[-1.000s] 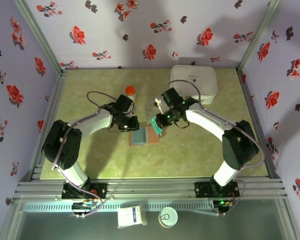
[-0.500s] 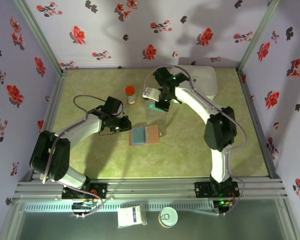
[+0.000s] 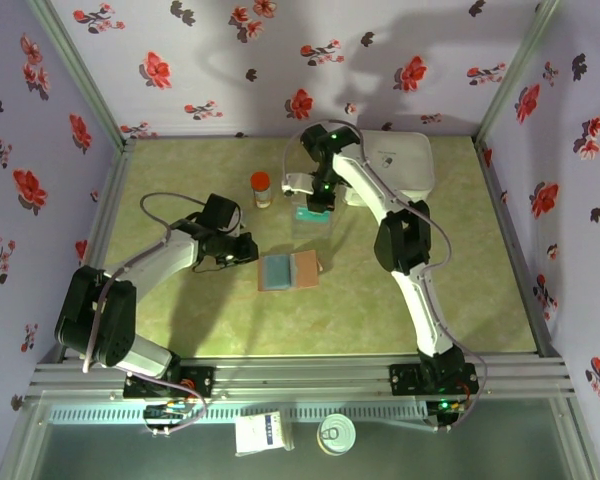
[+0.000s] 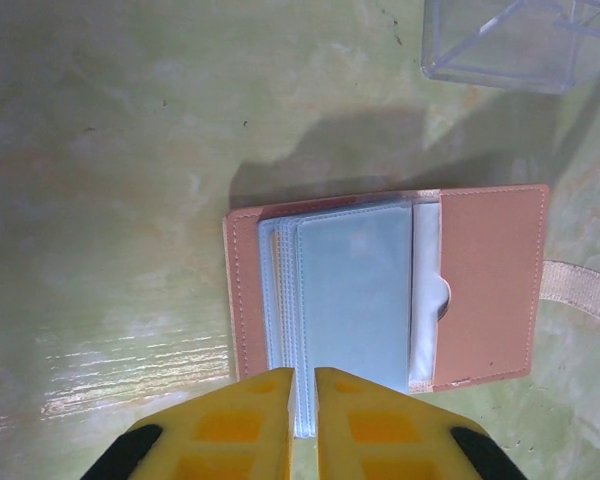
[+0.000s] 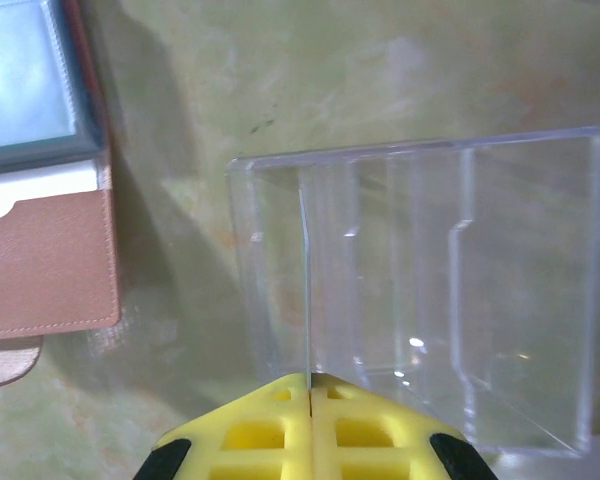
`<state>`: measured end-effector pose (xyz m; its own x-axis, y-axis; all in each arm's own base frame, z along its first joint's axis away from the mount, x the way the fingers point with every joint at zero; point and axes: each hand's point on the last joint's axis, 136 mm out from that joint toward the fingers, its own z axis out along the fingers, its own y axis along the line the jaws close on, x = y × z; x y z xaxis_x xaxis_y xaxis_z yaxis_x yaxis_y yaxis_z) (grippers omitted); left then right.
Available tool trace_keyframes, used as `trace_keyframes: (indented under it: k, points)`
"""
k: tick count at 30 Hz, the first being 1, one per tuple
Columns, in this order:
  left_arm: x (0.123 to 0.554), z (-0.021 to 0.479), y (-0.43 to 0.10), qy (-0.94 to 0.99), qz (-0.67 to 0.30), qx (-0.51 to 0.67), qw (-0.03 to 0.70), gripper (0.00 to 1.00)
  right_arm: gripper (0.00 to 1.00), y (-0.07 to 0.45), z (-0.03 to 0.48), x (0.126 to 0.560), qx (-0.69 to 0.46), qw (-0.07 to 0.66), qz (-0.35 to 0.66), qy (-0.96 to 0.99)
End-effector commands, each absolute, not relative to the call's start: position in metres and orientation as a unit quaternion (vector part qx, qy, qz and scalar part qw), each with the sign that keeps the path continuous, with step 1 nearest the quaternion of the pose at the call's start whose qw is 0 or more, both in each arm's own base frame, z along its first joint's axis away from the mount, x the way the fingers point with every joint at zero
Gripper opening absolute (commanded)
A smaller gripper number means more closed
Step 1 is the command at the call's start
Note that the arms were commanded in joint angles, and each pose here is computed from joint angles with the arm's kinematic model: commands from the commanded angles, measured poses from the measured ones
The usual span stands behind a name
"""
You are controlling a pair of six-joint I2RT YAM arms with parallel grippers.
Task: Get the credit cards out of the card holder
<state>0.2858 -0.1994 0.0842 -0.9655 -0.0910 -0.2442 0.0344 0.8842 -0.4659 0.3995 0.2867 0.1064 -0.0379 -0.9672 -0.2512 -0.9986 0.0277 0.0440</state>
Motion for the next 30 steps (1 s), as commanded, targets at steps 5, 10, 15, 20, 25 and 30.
trace_keyframes:
  k: [5,10,15,20,25,30]
  points:
    - [0.280,0.082,-0.195,0.964,-0.238,-0.013,0.118,0.13,0.00,0.282,0.091,0.375,-0.693,0.016,0.149,0.705]
    - [0.278,0.081,-0.195,0.965,-0.236,-0.013,0.116,0.13,0.00,0.281,0.079,0.374,-0.692,0.003,0.156,0.705]
    - [0.277,0.081,-0.192,0.965,-0.234,-0.015,0.115,0.13,0.00,0.282,0.066,0.377,-0.690,-0.001,0.159,0.706]
    - [0.277,0.083,-0.192,0.965,-0.234,-0.017,0.114,0.13,0.24,0.283,0.077,0.384,-0.681,0.019,0.160,0.715]
    - [0.283,0.087,-0.193,0.964,-0.236,-0.015,0.123,0.14,0.30,0.282,0.112,0.400,-0.657,0.080,0.153,0.734]
    - [0.287,0.084,-0.198,0.963,-0.243,-0.016,0.118,0.14,0.21,0.283,0.130,0.414,-0.623,0.138,0.127,0.760]
